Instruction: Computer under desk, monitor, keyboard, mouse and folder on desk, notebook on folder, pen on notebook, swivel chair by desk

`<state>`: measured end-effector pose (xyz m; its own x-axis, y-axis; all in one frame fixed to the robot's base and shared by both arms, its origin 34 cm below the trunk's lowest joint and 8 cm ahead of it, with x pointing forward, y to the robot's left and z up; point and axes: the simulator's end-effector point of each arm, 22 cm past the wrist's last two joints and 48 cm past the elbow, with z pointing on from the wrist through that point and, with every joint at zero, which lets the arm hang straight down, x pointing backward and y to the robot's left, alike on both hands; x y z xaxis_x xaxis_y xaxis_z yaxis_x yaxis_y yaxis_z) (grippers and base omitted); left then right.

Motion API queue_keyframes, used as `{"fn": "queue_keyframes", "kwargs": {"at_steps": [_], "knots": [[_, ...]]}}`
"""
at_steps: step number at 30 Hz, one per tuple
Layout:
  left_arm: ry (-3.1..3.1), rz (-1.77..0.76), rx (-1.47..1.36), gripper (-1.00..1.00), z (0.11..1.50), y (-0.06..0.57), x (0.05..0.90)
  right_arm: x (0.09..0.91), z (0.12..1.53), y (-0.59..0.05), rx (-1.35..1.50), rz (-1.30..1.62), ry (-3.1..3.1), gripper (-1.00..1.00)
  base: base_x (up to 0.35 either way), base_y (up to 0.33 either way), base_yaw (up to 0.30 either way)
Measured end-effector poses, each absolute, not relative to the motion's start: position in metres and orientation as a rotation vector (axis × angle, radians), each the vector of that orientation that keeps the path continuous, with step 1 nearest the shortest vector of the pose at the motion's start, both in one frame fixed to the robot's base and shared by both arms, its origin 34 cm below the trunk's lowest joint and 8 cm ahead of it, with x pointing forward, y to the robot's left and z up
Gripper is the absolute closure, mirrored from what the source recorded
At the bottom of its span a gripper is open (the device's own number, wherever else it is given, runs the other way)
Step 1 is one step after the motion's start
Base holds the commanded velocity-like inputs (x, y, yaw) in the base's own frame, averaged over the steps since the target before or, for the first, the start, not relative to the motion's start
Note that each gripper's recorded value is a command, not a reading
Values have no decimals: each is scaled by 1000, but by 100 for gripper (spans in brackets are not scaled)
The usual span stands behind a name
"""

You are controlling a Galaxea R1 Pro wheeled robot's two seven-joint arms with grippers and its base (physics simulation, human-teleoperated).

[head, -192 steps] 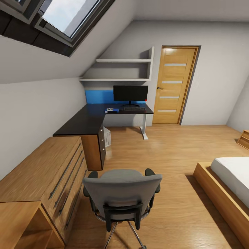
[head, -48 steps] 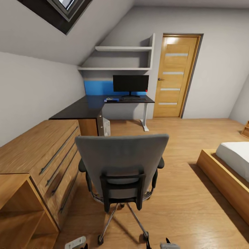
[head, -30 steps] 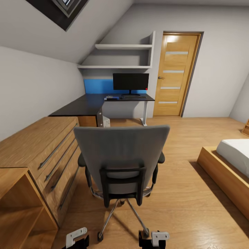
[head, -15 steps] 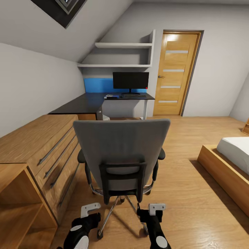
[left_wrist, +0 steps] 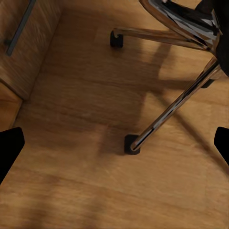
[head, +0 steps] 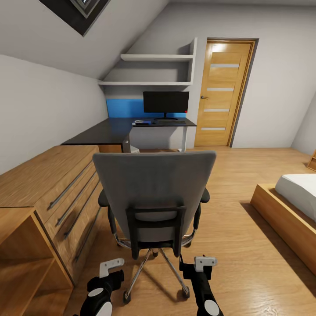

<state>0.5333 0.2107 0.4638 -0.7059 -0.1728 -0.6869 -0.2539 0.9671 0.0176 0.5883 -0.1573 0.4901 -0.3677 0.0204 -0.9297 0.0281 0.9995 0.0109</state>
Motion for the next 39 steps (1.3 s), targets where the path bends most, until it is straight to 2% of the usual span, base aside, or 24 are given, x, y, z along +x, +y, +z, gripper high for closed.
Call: {"fn": "queue_keyframes", "kwargs": {"at_steps": [39], "knots": [[2396, 150, -281, -100, 453, 206, 527, 588, 491, -153, 32, 4, 1946, -100, 0, 0, 0]]}}
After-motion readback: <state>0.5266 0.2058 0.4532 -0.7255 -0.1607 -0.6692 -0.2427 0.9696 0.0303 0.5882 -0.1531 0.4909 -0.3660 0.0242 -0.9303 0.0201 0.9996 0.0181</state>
